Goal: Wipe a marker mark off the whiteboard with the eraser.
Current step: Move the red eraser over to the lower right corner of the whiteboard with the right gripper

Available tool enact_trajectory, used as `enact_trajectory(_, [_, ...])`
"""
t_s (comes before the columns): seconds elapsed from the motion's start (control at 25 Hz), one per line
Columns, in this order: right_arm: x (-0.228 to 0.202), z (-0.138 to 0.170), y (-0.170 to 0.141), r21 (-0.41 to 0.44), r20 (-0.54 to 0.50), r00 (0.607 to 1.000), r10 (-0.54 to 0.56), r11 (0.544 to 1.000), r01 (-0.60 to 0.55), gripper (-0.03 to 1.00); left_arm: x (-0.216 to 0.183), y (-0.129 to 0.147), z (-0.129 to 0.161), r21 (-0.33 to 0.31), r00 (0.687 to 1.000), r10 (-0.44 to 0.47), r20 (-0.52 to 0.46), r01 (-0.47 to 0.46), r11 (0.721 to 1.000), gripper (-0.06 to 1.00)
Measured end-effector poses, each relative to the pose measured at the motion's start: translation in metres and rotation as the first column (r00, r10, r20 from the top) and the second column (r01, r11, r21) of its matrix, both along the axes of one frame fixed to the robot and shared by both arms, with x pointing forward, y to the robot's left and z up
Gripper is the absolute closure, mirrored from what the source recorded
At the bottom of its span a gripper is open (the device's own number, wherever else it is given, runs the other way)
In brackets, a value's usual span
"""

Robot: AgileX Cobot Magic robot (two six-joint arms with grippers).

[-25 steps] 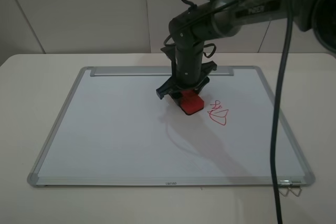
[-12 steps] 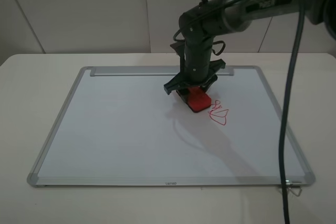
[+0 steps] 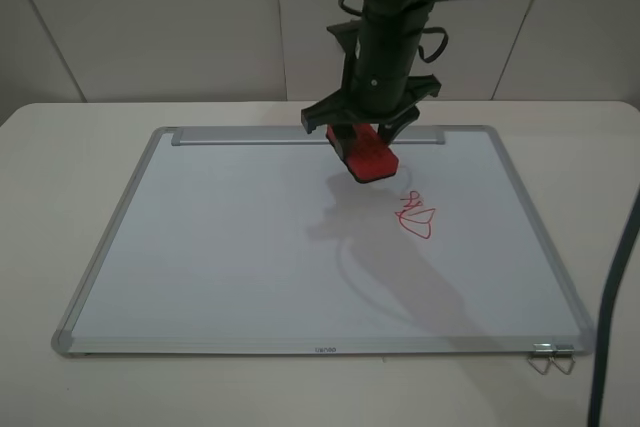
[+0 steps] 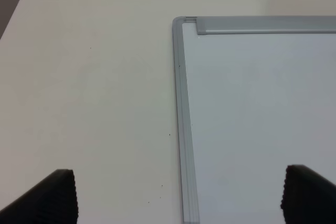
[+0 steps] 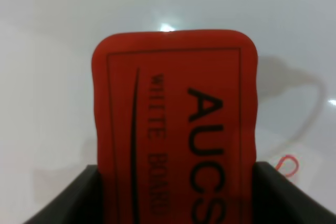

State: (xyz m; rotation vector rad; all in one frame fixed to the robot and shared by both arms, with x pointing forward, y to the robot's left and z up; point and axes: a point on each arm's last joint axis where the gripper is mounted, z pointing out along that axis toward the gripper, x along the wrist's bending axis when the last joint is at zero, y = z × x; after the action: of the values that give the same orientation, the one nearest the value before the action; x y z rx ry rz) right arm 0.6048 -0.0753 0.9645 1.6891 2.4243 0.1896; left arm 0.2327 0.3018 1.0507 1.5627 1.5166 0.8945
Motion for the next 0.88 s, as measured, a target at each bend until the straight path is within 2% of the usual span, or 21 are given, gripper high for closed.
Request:
enact_trajectory(0.24, [-0.001,-0.001,-0.016,-0.020,-0.036,0.998,-0.047,0.999,0.047,0.48,0.000,0.000,0.000,0.000,1.000,0.000,0.000,0.000,1.000,0.17])
enact_trajectory(0.44, [-0.018,0.002,-0.060,-0.006,-0.025,0.992,-0.124,0.992,0.124,0.48,0.000,0.000,0.000,0.000,1.000,0.000,0.000,0.000,1.000,0.17])
enact_trajectory(0.68, [-0.060,-0.003,-0.119,-0.037,-0.001,0.965,-0.263,0.964,0.263,0.48,0.000,0.000,0.000,0.000,1.000,0.000,0.000,0.000,1.000,0.17])
enact_trajectory(0.88, [-0.090,-0.018,-0.141,-0.014,0.021,0.940,-0.340,0.940,0.341,0.48,0.000,0.000,0.000,0.000,1.000,0.000,0.000,0.000,1.000,0.17])
